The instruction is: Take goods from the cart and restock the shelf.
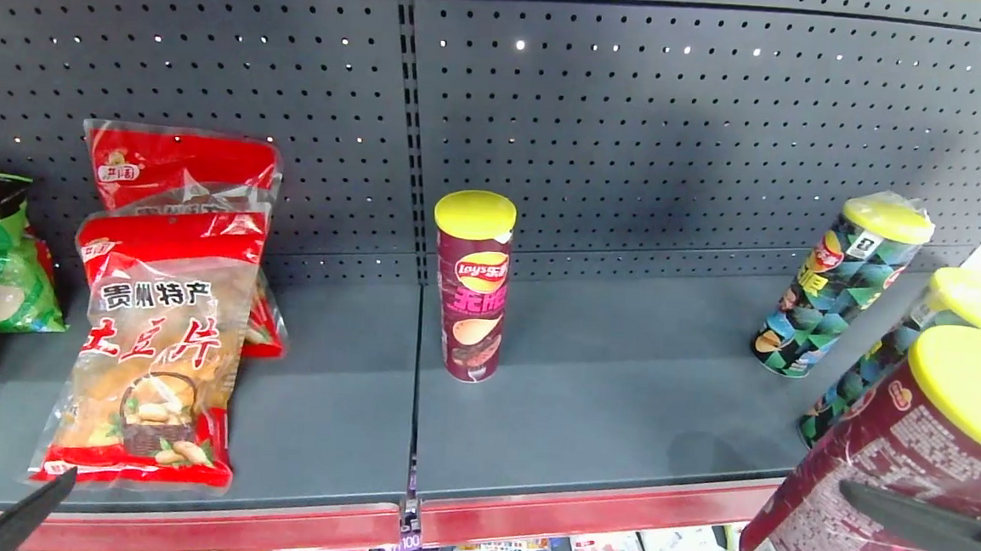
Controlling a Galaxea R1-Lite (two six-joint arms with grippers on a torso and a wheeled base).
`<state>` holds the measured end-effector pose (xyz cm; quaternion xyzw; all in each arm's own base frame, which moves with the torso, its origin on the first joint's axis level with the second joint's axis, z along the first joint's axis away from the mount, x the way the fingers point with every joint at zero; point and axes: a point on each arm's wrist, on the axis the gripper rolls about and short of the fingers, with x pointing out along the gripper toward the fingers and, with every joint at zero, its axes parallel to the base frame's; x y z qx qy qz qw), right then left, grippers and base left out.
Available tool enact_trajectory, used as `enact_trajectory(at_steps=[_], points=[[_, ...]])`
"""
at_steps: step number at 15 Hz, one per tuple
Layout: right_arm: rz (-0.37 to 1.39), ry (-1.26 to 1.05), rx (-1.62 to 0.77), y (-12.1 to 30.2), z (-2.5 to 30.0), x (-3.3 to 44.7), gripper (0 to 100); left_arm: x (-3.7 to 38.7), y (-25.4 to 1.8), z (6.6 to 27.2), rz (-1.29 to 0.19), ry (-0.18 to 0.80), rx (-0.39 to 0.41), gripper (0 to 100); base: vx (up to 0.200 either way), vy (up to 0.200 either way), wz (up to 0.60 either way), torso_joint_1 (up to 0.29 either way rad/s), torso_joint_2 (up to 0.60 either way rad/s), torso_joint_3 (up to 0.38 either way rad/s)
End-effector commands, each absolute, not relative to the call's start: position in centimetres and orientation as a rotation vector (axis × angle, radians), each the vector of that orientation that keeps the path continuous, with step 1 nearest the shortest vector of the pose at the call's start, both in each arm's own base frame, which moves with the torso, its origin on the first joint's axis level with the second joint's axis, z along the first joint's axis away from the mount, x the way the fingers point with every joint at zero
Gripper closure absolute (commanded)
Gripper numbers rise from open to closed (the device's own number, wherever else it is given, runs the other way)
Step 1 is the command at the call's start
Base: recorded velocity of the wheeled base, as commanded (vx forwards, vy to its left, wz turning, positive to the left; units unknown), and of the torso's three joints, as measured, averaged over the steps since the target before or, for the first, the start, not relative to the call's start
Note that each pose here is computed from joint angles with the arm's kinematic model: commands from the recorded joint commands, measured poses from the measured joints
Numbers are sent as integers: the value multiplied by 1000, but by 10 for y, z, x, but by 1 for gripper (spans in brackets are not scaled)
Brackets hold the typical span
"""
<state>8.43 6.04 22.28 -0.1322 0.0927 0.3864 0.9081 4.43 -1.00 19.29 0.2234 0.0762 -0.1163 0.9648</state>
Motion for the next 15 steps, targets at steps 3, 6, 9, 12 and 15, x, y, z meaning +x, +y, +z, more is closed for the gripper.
enact_trajectory(at_steps=[3, 6, 9, 12, 15], points=[[864, 161, -283, 65, 227, 78, 100, 52, -15, 202, -355, 141, 454, 0, 0, 0, 0, 0, 0, 0], [864, 154, -285, 65, 228, 79, 100, 88, -27, 225, -457, 159, 402, 0, 0, 0, 0, 0, 0, 0], [862, 152, -285, 65, 229, 79, 100, 135, -46, 235, -524, 187, 381, 0, 0, 0, 0, 0, 0, 0], [857, 131, -280, 66, 237, 81, 100, 163, -79, 228, -780, 253, 295, 0, 0, 0, 0, 0, 0, 0], [858, 145, -283, 68, 235, 83, 100, 193, -107, 215, -840, 250, 296, 0, 0, 0, 0, 0, 0, 0]])
